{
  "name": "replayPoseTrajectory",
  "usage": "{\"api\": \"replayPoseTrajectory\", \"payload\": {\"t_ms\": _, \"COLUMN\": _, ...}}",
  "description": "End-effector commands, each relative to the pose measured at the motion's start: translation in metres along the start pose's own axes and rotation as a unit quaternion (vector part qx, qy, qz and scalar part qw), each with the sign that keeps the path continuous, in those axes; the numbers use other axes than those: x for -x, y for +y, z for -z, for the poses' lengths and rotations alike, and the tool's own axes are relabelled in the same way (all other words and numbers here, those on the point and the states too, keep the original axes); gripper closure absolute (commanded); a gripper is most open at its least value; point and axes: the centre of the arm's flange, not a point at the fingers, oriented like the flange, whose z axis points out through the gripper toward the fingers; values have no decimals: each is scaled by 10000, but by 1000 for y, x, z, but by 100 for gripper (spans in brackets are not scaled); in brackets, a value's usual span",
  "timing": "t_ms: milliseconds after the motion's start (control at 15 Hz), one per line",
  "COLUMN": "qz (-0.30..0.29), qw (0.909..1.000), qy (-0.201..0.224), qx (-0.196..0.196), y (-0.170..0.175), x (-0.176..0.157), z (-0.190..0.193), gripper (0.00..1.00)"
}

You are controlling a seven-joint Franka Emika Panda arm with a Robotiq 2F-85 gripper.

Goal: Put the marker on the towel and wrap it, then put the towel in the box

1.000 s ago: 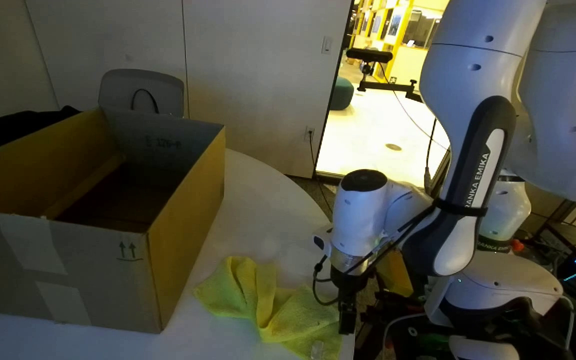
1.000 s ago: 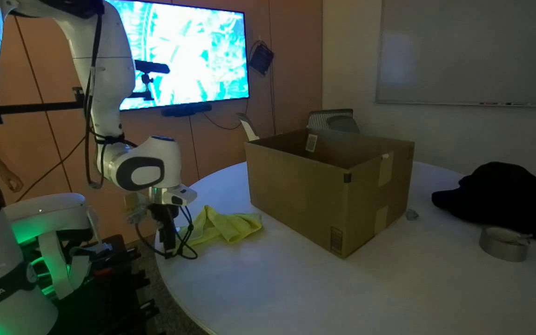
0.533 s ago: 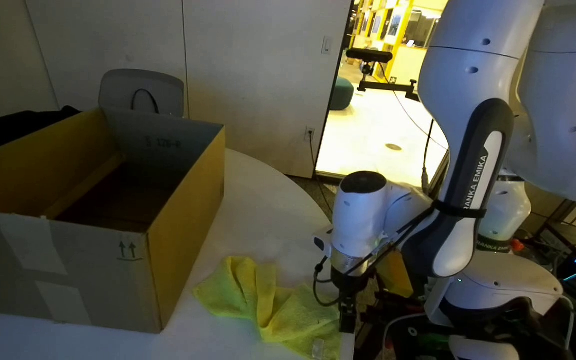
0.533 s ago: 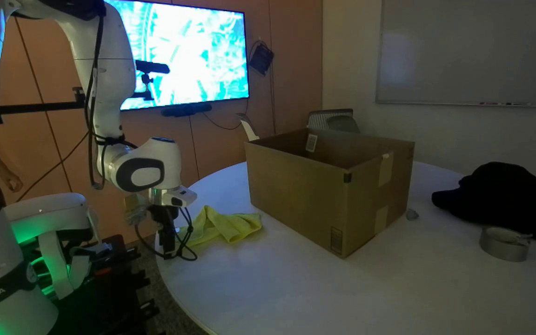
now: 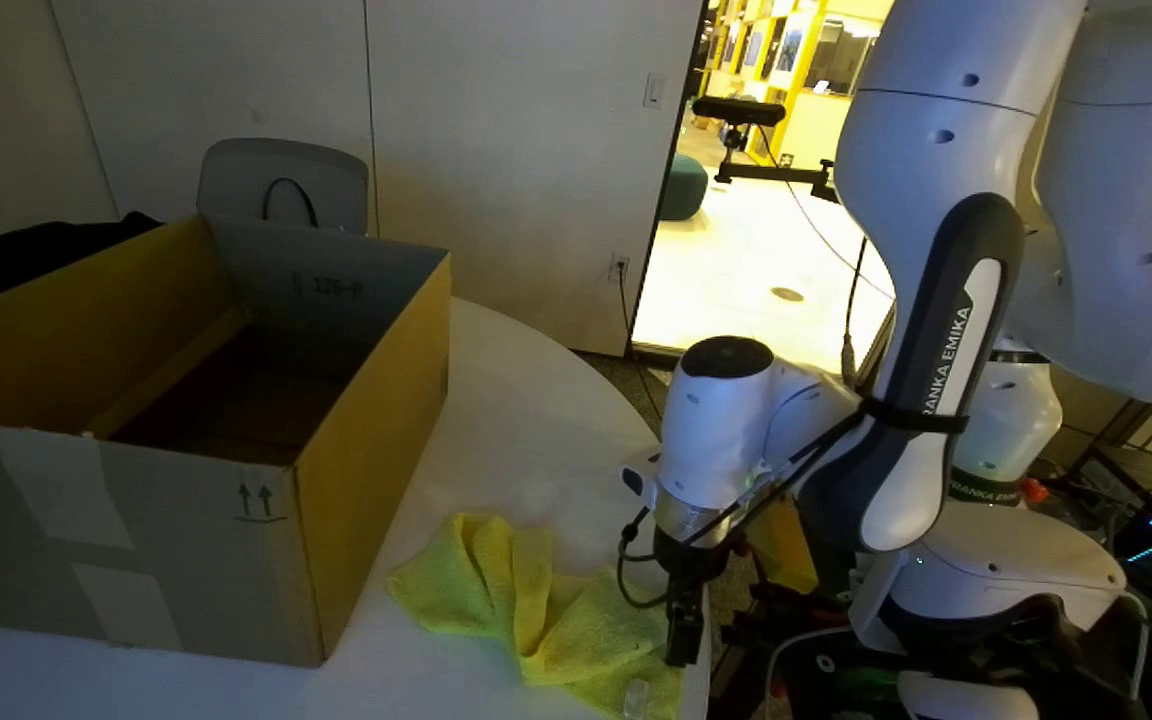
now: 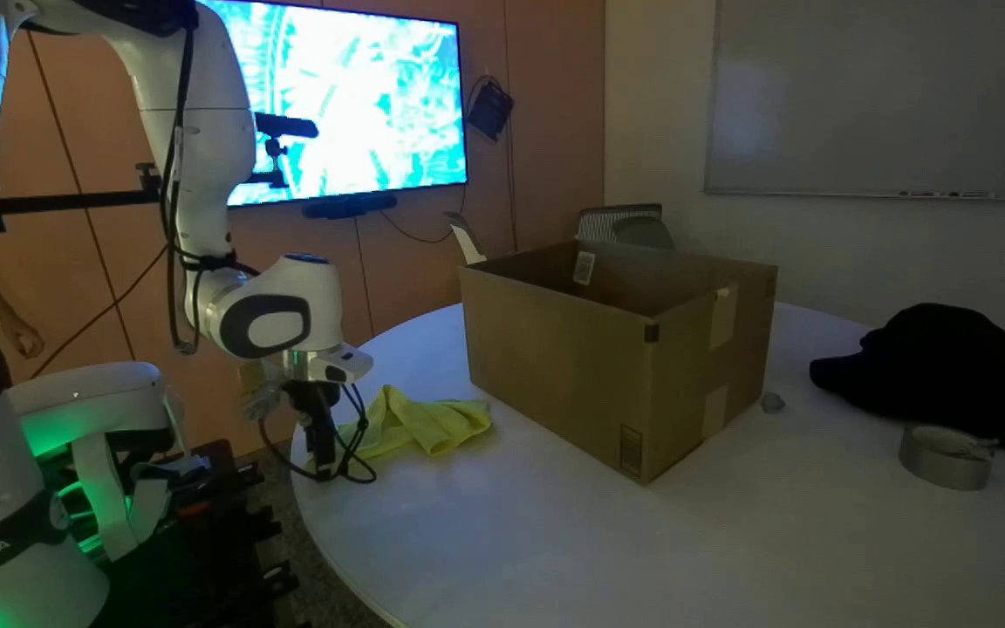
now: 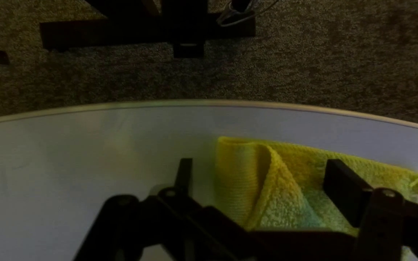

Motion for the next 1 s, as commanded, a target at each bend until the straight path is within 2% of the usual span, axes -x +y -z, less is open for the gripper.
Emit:
{"api": "replayPoseTrajectory", "payload": {"t_ms": 0, "qz": -39, "qw": 9998, "qy": 89, "qx": -168, "y": 0, "x": -6, "z": -1, "gripper": 24}}
{"api": "replayPoseTrajectory", "payload": {"t_ms": 67, "qz": -64, "qw": 9998, "qy": 72, "qx": -198, "y": 0, "x": -7, "z": -2, "gripper": 20}}
{"api": "replayPoseTrajectory", "payload": {"t_ms": 133, "qz": -89, "qw": 9997, "qy": 48, "qx": -232, "y": 1, "x": -8, "z": -4, "gripper": 26}}
{"api": "replayPoseTrajectory", "payload": {"t_ms": 200, "qz": -109, "qw": 9996, "qy": 31, "qx": -254, "y": 1, "x": -8, "z": -5, "gripper": 38}}
{"api": "replayPoseTrajectory", "payload": {"t_ms": 533, "qz": -170, "qw": 9995, "qy": 34, "qx": -275, "y": 8, "x": -9, "z": 2, "gripper": 77}}
{"api": "replayPoseTrajectory", "payload": {"t_ms": 667, "qz": -166, "qw": 9995, "qy": 53, "qx": -278, "y": 8, "x": -10, "z": 6, "gripper": 89}}
{"api": "replayPoseTrajectory", "payload": {"t_ms": 867, "qz": -140, "qw": 9995, "qy": 93, "qx": -271, "y": 9, "x": -9, "z": 13, "gripper": 92}}
{"api": "replayPoseTrajectory", "payload": {"t_ms": 933, "qz": -137, "qw": 9995, "qy": 114, "qx": -252, "y": 10, "x": -9, "z": 16, "gripper": 88}}
